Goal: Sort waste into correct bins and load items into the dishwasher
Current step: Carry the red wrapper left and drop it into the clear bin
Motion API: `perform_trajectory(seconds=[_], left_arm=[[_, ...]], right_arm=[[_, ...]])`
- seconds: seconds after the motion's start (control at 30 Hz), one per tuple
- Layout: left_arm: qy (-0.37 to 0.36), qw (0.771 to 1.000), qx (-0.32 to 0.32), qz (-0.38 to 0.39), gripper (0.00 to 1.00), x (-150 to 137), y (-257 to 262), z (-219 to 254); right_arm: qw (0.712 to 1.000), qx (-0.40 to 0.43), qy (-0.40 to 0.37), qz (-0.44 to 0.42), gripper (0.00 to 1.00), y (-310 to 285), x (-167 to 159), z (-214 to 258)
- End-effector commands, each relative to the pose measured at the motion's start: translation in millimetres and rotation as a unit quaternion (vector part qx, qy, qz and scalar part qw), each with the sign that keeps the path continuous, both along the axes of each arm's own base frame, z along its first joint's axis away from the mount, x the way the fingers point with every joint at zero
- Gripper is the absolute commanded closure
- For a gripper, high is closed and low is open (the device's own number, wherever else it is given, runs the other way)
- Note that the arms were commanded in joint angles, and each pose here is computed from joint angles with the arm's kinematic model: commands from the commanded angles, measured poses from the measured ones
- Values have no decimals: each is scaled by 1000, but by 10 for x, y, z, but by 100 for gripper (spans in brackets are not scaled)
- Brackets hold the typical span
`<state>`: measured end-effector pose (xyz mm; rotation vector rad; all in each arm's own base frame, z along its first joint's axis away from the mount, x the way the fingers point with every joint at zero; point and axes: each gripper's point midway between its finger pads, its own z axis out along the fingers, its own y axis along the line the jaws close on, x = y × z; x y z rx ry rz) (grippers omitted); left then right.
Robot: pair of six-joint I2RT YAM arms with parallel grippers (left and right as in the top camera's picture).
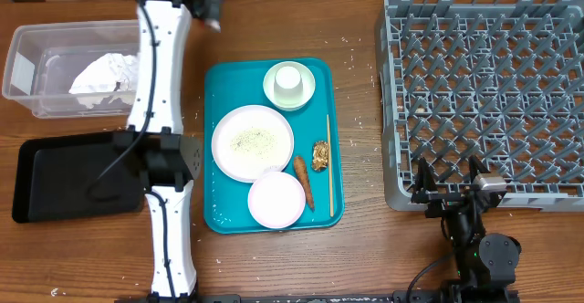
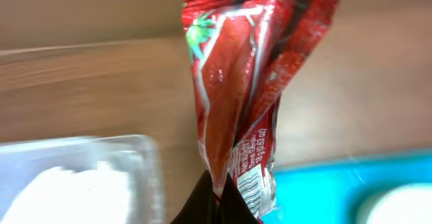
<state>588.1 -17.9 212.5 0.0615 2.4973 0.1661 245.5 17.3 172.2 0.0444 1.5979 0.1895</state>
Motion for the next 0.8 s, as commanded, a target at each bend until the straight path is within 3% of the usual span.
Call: perform_trajectory(seconds=[0.0, 0.2, 0.23, 0.27, 0.3, 0.47, 0.6, 0.67, 0.73, 0.77], left_arm=[[-41, 975, 48, 211, 96, -102, 1027, 196], [-32, 942, 24, 332, 96, -326, 1766, 35], [-31, 934, 7, 357, 89, -373, 1908, -12], [-30, 930, -6, 366, 75, -390, 1970, -41], [-20, 929, -37, 368, 0, -426, 2074, -119], [17, 928, -106, 356, 0, -543, 2119, -256], [58, 927, -196, 316, 0, -585, 1829, -347], [82, 922, -263, 273, 1, -578, 1513, -352], [93, 926, -298, 213, 11, -548, 1262, -314], [103, 930, -324, 138, 11, -541, 977, -261]], right_arm=[[1000, 0, -2, -3, 0, -5, 3, -17], [1000, 0, -2, -3, 0, -5, 3, -17], [1000, 0, -2, -3, 0, -5, 3, -17], [1000, 0, -2, -3, 0, -5, 3, -17], [1000, 0, -2, -3, 0, -5, 3, -17], [1000, 0, -2, -3, 0, -5, 3, -17], [1000, 0, -2, -3, 0, -5, 3, -17], [1000, 0, -2, -3, 0, -5, 3, -17], [1000, 0, -2, -3, 0, -5, 3, -17], [1000, 0, -2, -3, 0, -5, 3, -17]])
